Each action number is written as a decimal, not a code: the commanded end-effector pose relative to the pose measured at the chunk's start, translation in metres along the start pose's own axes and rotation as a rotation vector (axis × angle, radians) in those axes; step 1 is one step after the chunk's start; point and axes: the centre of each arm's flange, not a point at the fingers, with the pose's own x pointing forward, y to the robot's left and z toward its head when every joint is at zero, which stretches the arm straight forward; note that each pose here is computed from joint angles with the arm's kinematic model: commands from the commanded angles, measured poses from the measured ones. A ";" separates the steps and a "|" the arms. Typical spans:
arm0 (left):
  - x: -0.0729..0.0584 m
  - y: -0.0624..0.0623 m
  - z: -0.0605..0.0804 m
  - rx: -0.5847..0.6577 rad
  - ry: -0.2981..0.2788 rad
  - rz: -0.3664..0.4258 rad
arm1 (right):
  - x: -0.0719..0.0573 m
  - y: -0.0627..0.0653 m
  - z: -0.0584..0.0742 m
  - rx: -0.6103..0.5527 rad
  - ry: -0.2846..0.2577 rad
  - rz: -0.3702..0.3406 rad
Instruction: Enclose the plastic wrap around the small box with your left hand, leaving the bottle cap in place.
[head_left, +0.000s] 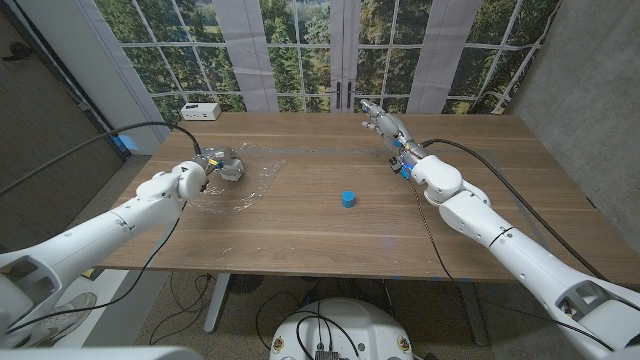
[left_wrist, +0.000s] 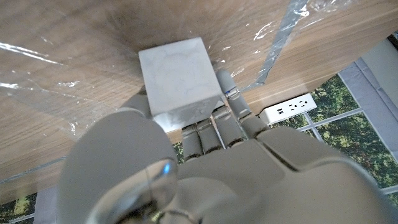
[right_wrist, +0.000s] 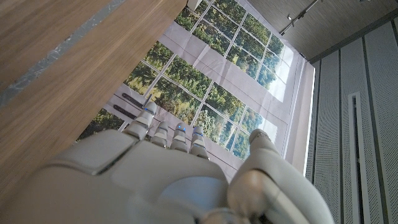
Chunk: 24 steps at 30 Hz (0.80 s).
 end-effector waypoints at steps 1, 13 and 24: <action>-0.014 0.017 -0.013 -0.134 -0.034 0.032 | 0.003 -0.002 -0.001 -0.002 -0.001 -0.004; -0.029 0.043 -0.016 -0.214 -0.052 0.206 | 0.001 -0.004 0.001 0.005 -0.014 0.000; -0.022 0.067 -0.026 -0.194 -0.004 0.165 | -0.002 -0.003 0.003 0.002 -0.016 0.007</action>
